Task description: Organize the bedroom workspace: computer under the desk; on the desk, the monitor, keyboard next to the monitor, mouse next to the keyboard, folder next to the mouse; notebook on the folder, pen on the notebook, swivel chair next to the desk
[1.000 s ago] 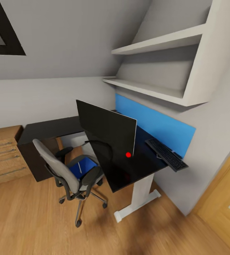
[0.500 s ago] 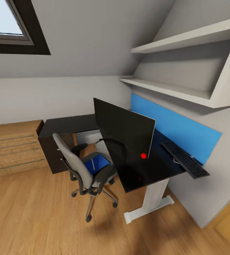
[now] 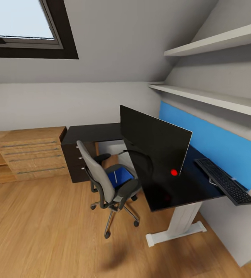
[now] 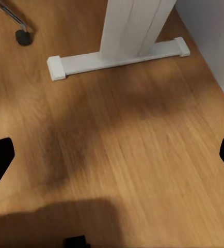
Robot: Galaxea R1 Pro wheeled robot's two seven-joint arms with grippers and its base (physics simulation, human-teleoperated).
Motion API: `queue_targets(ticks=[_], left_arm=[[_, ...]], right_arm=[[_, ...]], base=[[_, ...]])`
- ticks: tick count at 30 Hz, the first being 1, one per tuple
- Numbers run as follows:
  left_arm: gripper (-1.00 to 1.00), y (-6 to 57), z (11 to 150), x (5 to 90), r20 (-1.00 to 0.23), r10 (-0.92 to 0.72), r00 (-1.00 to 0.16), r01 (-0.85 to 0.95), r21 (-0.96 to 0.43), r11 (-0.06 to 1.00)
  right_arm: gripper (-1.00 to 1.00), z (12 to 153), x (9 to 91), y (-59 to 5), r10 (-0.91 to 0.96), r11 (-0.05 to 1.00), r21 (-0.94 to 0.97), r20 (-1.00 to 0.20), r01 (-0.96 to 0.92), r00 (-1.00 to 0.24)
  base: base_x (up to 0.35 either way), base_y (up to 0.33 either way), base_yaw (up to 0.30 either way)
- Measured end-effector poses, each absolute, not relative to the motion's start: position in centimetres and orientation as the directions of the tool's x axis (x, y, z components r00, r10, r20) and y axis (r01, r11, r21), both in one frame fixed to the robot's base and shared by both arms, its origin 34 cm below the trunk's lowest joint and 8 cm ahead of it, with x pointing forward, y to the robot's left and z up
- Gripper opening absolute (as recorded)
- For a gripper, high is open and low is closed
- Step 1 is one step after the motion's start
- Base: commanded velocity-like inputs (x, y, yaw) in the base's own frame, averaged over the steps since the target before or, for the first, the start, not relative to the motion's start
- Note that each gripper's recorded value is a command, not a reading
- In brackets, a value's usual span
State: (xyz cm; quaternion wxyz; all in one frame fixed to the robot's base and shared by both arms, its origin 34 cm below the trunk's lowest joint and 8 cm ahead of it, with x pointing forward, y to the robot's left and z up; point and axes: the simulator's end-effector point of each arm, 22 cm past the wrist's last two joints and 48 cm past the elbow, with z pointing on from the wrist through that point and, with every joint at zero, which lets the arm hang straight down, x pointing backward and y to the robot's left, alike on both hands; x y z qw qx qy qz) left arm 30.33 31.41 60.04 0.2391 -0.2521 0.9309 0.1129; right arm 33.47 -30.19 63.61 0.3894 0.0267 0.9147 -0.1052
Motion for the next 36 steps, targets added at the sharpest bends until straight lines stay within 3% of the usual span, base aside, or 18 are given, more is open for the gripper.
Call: queue_targets(ticks=[8,30,36], left_arm=[[1.0,31.1,59.0,30.4,-0.486,-0.42,-0.766,-0.52,0.085,0.85],[1.0,30.2,57.1,32.1,-0.506,-0.408,-0.76,-0.503,0.061,0.862],[1.0,29.1,57.2,32.5,-0.509,-0.312,-0.802,-0.402,0.073,0.913]], right_arm=[[1.0,61.5,35.5,-32.9,-0.06,0.968,-0.224,-0.642,0.112,-0.765],[1.0,59.2,35.8,-32.4,-0.065,0.97,-0.22,-0.637,0.1,-0.768],[1.0,59.2,35.9,-32.5,-0.067,0.971,-0.22,-0.637,0.098,-0.768]], base=[[0.0,0.0,0.282],[0.0,0.0,0.275],[0.0,0.0,0.136]])
